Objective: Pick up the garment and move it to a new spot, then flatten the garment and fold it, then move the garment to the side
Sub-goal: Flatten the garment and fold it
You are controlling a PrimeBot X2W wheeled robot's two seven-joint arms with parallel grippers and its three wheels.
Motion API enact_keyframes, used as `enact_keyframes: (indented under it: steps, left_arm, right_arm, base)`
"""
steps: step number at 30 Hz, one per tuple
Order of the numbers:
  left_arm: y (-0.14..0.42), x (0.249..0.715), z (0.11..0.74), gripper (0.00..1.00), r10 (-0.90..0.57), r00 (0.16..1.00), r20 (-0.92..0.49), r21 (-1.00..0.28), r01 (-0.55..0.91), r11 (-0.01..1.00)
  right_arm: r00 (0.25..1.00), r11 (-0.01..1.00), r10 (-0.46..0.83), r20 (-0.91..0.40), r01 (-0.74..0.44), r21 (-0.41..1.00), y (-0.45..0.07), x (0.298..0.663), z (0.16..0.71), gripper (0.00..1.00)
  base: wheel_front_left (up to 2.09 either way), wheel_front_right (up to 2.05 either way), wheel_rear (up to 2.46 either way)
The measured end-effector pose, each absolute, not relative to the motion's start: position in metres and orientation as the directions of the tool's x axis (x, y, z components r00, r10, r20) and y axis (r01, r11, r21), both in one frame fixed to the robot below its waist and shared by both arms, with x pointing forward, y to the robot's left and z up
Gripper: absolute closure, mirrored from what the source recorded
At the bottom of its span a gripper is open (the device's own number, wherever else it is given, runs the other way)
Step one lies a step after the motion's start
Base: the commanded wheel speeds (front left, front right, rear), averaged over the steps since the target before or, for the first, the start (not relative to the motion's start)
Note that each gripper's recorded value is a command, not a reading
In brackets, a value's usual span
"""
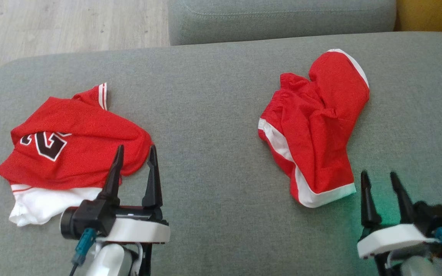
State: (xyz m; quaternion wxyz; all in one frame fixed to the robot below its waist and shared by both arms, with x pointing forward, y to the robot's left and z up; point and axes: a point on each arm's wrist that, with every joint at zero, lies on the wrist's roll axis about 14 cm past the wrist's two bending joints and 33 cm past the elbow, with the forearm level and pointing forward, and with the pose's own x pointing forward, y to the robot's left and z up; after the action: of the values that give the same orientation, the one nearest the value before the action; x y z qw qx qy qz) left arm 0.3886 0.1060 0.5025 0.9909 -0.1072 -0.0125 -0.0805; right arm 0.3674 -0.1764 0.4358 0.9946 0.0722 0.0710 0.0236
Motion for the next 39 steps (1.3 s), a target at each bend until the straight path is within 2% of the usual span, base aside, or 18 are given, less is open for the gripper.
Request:
enact_keyframes:
  steps: [6, 19, 20, 22, 27, 33, 36, 39]
  left_arm:
    - [0.100, 0.392, 0.498, 0.00, -0.177, 0.984, 0.036, -0.216, 0.181, 0.960]
    - [0.112, 0.394, 0.486, 0.00, -0.156, 0.988, 0.009, -0.198, 0.154, 0.968]
    - [0.113, 0.394, 0.485, 0.00, -0.154, 0.988, 0.008, -0.196, 0.153, 0.969]
    - [0.113, 0.394, 0.485, 0.00, -0.154, 0.988, 0.007, -0.200, 0.152, 0.968]
    - [0.112, 0.396, 0.488, 0.00, -0.159, 0.987, 0.018, -0.193, 0.160, 0.968]
    - [0.098, 0.398, 0.495, 0.00, -0.198, 0.979, 0.039, -0.191, 0.202, 0.961]
    - [0.088, 0.400, 0.497, 0.00, -0.232, 0.972, 0.046, -0.194, 0.236, 0.952]
    - [0.084, 0.401, 0.496, 0.00, -0.241, 0.969, 0.045, -0.195, 0.246, 0.950]
  right_arm:
    - [0.945, 0.988, 0.067, -0.321, -0.018, 0.154, -0.174, 0.351, 0.388, 0.00]
    - [0.892, 0.983, 0.150, -0.427, -0.088, 0.163, -0.147, 0.369, 0.359, 0.00]
    - [0.891, 0.983, 0.153, -0.427, -0.090, 0.163, -0.146, 0.371, 0.359, 0.21]
    - [0.894, 0.983, 0.155, -0.421, -0.095, 0.160, -0.145, 0.375, 0.361, 1.00]
    - [0.915, 0.992, 0.088, -0.395, -0.047, 0.114, -0.167, 0.377, 0.368, 1.00]
    - [0.933, 0.989, -0.137, -0.334, 0.148, 0.010, -0.244, 0.371, 0.391, 1.00]
    - [0.908, 0.957, -0.287, -0.305, 0.287, -0.045, -0.295, 0.358, 0.406, 1.00]
    - [0.888, 0.940, -0.338, -0.311, 0.334, -0.066, -0.312, 0.351, 0.409, 1.00]
  base:
    - [0.00, 0.00, 0.00]
    - [0.00, 0.00, 0.00]
    - [0.00, 0.00, 0.00]
    - [0.00, 0.00, 0.00]
    - [0.00, 0.00, 0.00]
    - [0.00, 0.00, 0.00]
    - [0.00, 0.00, 0.00]
    - [0.00, 0.00, 0.00]
